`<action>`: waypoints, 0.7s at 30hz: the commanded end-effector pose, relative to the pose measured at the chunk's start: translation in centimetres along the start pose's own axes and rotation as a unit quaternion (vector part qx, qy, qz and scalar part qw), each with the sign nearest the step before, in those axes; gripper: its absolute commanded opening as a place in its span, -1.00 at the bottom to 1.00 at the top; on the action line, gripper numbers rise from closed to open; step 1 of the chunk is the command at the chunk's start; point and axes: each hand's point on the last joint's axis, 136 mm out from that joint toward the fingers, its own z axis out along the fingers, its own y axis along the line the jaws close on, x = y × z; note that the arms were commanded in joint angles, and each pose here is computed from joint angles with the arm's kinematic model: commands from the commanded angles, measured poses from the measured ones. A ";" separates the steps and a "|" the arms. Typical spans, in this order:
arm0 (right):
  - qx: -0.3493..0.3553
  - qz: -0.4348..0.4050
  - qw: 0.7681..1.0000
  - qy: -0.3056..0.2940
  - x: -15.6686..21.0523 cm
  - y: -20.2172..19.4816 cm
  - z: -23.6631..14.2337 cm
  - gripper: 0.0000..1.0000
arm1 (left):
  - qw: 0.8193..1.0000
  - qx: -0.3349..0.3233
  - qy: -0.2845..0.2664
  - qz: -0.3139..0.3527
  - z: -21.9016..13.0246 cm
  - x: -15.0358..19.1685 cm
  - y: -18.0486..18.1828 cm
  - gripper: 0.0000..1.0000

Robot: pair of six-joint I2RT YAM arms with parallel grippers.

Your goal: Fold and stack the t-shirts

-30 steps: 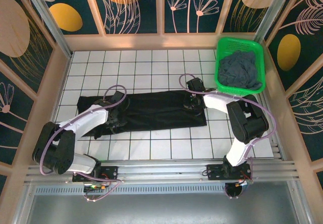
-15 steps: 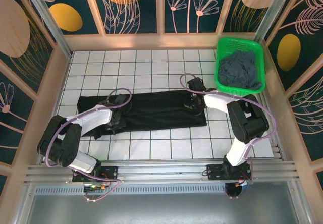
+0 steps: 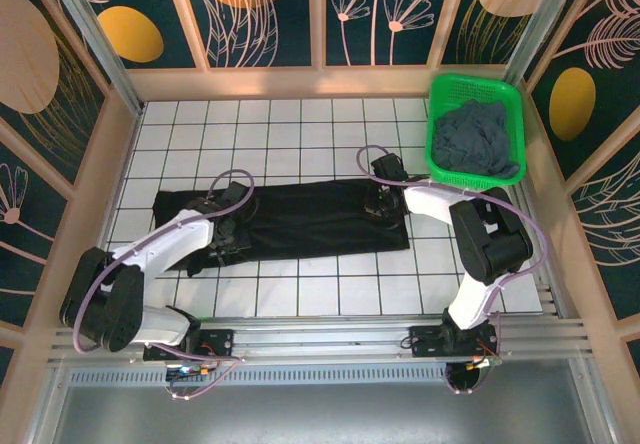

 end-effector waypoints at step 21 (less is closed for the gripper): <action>0.017 0.002 1.000 0.003 0.0 -0.9 0.0 -0.68 | 0.978 0.165 0.105 -0.072 -2.2 3.4 -5.5 -1.00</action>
